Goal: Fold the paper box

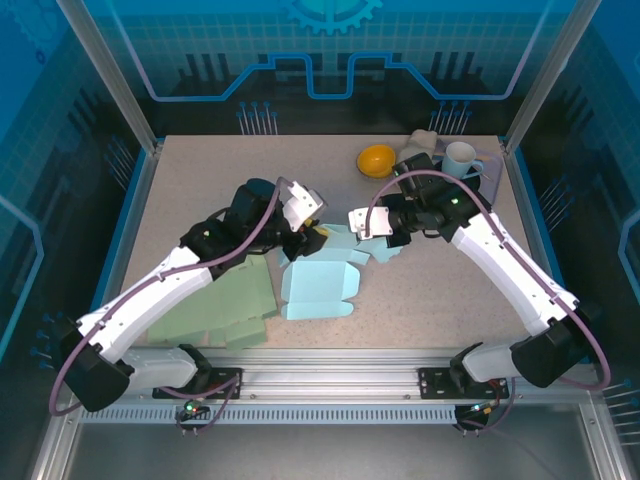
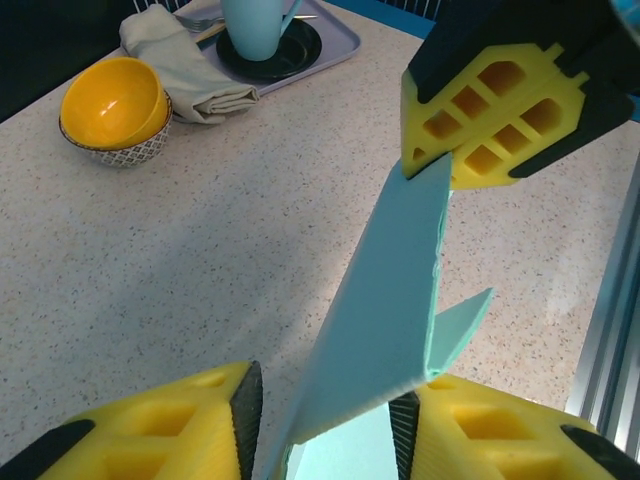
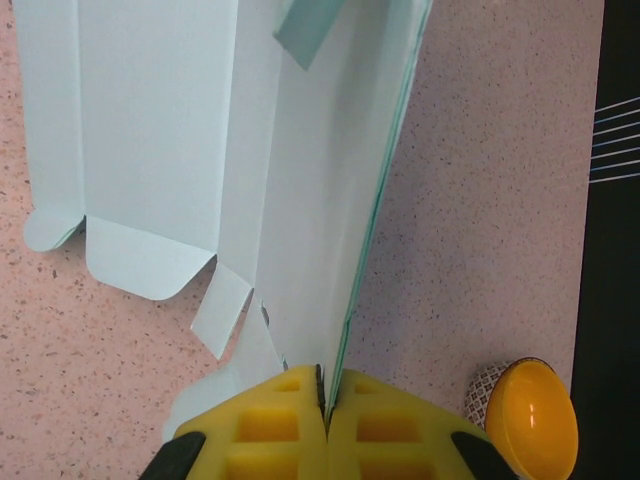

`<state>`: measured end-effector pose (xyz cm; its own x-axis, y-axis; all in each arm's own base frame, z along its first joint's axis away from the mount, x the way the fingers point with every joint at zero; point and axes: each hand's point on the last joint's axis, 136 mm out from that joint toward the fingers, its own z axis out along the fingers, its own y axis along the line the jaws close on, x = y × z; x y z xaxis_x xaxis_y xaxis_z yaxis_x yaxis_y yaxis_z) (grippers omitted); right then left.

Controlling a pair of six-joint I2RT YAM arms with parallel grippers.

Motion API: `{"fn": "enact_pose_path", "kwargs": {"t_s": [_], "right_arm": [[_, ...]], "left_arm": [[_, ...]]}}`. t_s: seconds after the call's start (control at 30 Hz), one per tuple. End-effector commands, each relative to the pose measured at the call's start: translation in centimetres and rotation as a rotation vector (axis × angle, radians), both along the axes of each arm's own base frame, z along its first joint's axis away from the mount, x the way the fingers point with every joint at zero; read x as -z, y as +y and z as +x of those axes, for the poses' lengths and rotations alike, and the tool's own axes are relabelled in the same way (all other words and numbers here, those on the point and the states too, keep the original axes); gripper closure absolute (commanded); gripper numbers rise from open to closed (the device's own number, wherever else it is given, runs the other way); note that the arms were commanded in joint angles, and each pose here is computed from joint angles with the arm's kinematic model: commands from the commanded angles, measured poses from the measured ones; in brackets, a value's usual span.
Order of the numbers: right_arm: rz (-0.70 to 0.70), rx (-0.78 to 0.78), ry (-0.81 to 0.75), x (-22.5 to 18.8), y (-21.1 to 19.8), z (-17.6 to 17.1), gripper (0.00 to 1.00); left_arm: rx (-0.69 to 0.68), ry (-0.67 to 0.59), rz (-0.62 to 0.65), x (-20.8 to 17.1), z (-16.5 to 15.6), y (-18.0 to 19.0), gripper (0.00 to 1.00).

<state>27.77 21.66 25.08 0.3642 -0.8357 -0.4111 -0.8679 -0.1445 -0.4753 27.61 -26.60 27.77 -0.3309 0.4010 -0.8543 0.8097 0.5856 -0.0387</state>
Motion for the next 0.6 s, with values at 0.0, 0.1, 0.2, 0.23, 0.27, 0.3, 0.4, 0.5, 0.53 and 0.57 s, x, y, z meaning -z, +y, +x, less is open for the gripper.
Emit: {"fn": "enact_pose_path", "kwargs": {"t_s": [0.0,0.1,0.2,0.23,0.27,0.3,0.4,0.5,0.53,0.57], "right_arm": [[-0.007,-0.123,0.034,0.3,1.0,-2.7,1.0],[-0.025,-0.12,0.026,0.5,0.9,-2.6,1.0],[-0.038,-0.108,0.025,0.7,0.7,-2.3,1.0],[-0.04,-0.105,0.026,0.7,0.8,-2.3,1.0],[-0.041,-0.099,0.03,0.8,0.7,-2.3,1.0],[-0.037,-0.099,0.033,0.8,0.9,-2.3,1.0],[-0.033,-0.078,0.038,0.9,0.9,-2.0,1.0],[-0.07,0.013,0.029,1.5,0.4,-0.3,1.0],[-0.095,0.058,0.025,1.9,-0.1,0.5,1.0],[-0.122,0.106,0.012,2.2,-0.7,1.4,1.0]], "left_arm": [[0.067,-0.083,-0.067,-2.5,-0.7,-0.8,0.62],[0.079,-0.086,-0.071,-2.7,-1.0,-0.9,0.68],[0.052,-0.094,-0.059,-2.5,-0.6,-0.6,0.78],[0.036,-0.098,-0.055,-2.5,-0.4,-0.4,0.78],[0.024,-0.103,-0.051,-2.4,-0.2,-0.3,0.79],[0.02,-0.107,-0.051,-2.2,-0.2,-0.3,0.78],[-0.008,-0.108,-0.049,-2.0,0.3,0.0,0.7],[-0.085,-0.116,-0.039,-1.9,1.0,1.0,0.66],[-0.127,-0.119,-0.045,-2.0,1.3,1.6,0.66],[-0.172,-0.116,-0.057,-2.2,1.6,2.5,0.66]]}}
